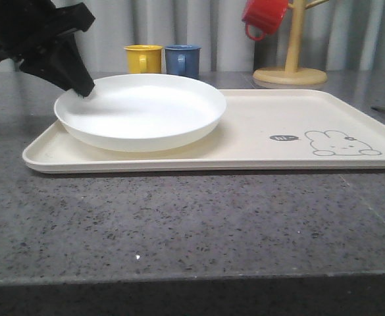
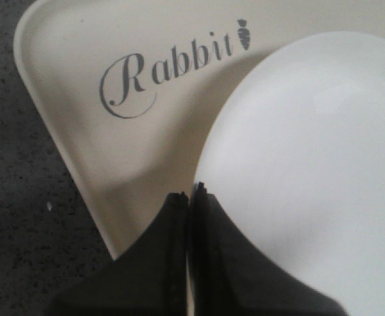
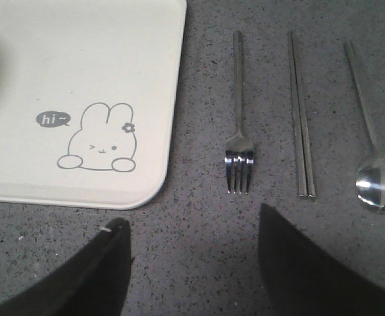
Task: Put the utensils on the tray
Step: 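Grasp the white plate rim with the left gripper and lift it onto the tray, then release the plate on the tray and raise the left gripper away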
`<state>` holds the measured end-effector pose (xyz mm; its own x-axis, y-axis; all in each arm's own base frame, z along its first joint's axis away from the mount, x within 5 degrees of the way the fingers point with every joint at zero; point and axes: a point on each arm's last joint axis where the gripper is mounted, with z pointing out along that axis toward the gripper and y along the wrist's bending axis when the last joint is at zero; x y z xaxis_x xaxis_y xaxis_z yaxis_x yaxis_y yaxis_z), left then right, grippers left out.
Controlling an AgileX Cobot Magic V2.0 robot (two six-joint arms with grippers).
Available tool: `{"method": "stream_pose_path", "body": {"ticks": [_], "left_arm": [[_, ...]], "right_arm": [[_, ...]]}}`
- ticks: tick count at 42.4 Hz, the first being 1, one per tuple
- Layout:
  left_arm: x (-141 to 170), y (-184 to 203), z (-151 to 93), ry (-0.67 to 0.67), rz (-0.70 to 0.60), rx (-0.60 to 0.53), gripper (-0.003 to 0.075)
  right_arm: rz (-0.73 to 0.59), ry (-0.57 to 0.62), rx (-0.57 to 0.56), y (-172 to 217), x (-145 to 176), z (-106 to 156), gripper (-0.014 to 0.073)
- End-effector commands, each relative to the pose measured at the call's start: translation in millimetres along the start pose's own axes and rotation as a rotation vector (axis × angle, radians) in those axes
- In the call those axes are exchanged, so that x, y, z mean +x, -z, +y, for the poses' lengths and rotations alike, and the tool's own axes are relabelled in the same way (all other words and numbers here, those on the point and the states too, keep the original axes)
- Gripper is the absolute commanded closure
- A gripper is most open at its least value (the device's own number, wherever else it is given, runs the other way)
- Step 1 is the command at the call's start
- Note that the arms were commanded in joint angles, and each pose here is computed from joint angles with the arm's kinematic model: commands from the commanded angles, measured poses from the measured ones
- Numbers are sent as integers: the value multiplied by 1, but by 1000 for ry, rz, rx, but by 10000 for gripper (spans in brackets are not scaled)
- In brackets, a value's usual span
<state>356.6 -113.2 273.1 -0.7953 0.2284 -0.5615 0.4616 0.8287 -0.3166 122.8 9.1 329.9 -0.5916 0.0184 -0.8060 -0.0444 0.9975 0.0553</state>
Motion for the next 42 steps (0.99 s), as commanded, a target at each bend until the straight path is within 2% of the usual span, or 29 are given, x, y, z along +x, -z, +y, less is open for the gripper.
{"method": "stream_pose_path", "body": {"ticks": [1,6,10,15,19,25,29,35,42], "left_arm": [[-15,14,-10,7,-90,9,740],[-14,10,-8,11,-75,14,735],[-12,10,-9,10,-52,27,666],[-11,10,-10,10,-36,36,471],[-12,11,-10,6,-36,37,373],[-20,30,-16,-41,-67,24,363],[-26,54,-30,-88,-124,10,363],[-26,90,-64,-223,-216,-22,363],[-5,115,-110,-393,-216,-71,363]], "right_arm": [[-86,3,3,5,-13,0,139],[-86,3,3,5,-13,0,139],[-86,3,3,5,-13,0,139],[-86,3,3,5,-13,0,139],[-86,3,3,5,-13,0,139],[-86,3,3,5,-13,0,139],[-86,3,3,5,-13,0,139],[-86,3,3,5,-13,0,139],[-86,3,3,5,-13,0,139]]}}
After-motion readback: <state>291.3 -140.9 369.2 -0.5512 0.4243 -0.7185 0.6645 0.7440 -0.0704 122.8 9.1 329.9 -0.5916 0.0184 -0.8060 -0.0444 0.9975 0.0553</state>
